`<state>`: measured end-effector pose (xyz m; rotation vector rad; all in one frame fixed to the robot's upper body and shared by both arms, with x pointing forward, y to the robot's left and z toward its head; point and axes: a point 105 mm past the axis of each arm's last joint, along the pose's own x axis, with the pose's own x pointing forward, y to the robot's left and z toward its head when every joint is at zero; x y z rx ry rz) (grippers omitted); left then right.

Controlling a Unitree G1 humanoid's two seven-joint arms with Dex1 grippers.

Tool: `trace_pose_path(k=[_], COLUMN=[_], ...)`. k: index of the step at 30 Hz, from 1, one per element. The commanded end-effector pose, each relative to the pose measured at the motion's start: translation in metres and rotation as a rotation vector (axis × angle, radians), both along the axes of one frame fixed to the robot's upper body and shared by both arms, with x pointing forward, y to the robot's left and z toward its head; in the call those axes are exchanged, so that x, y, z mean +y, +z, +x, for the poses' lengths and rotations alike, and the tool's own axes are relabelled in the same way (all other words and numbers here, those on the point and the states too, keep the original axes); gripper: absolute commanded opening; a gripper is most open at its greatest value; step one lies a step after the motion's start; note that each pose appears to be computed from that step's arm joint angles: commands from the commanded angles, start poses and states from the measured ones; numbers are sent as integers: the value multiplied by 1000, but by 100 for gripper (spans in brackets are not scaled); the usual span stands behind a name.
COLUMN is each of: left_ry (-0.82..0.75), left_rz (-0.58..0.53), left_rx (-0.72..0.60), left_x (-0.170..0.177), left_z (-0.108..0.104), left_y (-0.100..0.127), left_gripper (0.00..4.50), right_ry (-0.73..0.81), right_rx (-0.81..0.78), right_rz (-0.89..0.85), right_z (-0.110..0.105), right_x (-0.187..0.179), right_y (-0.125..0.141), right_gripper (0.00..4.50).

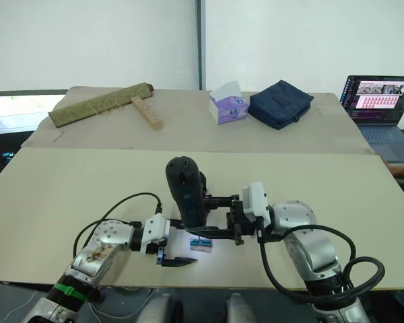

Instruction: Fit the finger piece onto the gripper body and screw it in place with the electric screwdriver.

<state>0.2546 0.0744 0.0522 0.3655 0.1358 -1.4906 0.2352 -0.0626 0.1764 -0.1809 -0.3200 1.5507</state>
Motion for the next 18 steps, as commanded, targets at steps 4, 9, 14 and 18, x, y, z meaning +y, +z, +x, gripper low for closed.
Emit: trace_pose_path(k=[4, 9, 14, 18], left_ry=[-11, -5, -2, -2], left_rz=[36, 35, 35, 26], left_rx=[80, 78, 76, 71], left_x=[-1, 0, 0, 1], left_z=[-11, -10, -9, -9], left_y=[-18, -18, -18, -17], left_gripper=[446, 446, 446, 446], right_ry=[16, 24, 23, 12], right_rx=[12, 27, 27, -1], right_rz=[-24, -28, -27, -7], right_z=[-2, -3, -1, 1], right_x=[0, 2, 3, 2], right_y=[0, -1, 0, 4], right_gripper=[182, 182, 182, 182])
